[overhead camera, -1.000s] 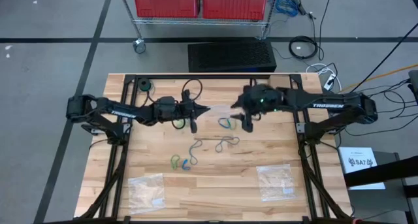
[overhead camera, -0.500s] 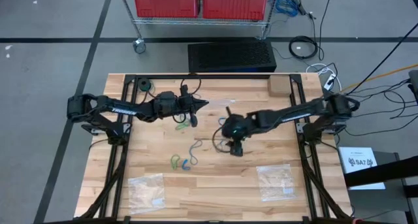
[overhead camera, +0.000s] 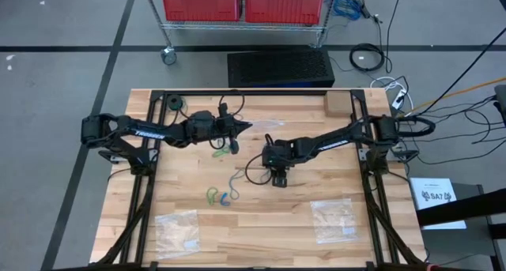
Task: Sort rubber bands
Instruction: Put the right long blue rubber band into the top zip bag, then put the top long blue rubber band into the top zip bag
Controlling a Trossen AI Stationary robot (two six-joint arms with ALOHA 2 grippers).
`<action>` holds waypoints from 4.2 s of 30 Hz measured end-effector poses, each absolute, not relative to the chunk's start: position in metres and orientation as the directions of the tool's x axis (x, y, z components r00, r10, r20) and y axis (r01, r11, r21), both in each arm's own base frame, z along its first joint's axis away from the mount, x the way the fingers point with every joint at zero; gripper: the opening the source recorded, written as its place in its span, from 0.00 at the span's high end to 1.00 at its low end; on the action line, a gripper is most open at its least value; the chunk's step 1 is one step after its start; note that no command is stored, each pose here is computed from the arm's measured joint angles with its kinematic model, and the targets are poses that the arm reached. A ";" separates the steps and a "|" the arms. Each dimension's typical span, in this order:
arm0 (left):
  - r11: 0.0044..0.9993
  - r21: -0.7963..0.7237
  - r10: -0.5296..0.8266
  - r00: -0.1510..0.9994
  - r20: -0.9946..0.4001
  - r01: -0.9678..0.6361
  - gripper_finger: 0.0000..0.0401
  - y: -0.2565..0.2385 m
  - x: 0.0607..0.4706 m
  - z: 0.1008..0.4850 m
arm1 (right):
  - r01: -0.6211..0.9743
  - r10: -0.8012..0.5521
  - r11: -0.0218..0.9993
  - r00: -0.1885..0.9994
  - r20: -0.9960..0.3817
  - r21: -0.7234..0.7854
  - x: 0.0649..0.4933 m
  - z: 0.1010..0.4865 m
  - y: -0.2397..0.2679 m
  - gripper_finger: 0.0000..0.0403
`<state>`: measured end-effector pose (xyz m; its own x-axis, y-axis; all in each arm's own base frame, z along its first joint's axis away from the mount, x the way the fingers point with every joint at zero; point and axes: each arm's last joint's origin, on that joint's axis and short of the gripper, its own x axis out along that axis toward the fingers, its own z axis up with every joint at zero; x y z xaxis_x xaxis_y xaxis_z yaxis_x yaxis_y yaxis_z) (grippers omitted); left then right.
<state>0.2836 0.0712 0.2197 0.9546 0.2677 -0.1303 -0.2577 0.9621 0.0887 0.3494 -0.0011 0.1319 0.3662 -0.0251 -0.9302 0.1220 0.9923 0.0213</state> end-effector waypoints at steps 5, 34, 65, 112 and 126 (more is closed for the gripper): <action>0.962 0.088 0.268 0.955 -0.130 -0.258 1.00 0.071 0.284 0.220 | 0.121 -0.022 0.992 0.350 -0.936 0.022 0.351 0.122 -0.001 0.62; 0.964 0.068 0.264 0.956 -0.128 -0.258 1.00 0.070 0.284 0.220 | 0.174 -0.248 0.968 0.517 -0.819 -0.183 0.327 0.255 0.013 1.00; 0.976 0.057 0.217 0.969 -0.120 -0.212 1.00 0.063 0.286 0.221 | 0.101 -0.706 0.674 0.381 -0.597 -0.732 0.348 0.299 -0.005 1.00; 0.980 0.052 0.195 0.974 -0.119 -0.190 1.00 0.062 0.286 0.221 | 0.082 -0.368 0.913 0.590 -0.719 -0.400 0.372 0.311 -0.033 0.66; 0.971 0.058 0.239 0.963 -0.123 -0.234 1.00 0.067 0.282 0.222 | 0.074 -0.340 0.933 0.501 -0.796 -0.353 0.347 0.349 -0.031 0.84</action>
<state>0.2818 0.0673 0.2216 0.9632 0.2392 -0.1225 -0.2336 0.9706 0.0582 0.3466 -0.0309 0.3488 0.5010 -0.3405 -0.7957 0.0737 0.9328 -0.3527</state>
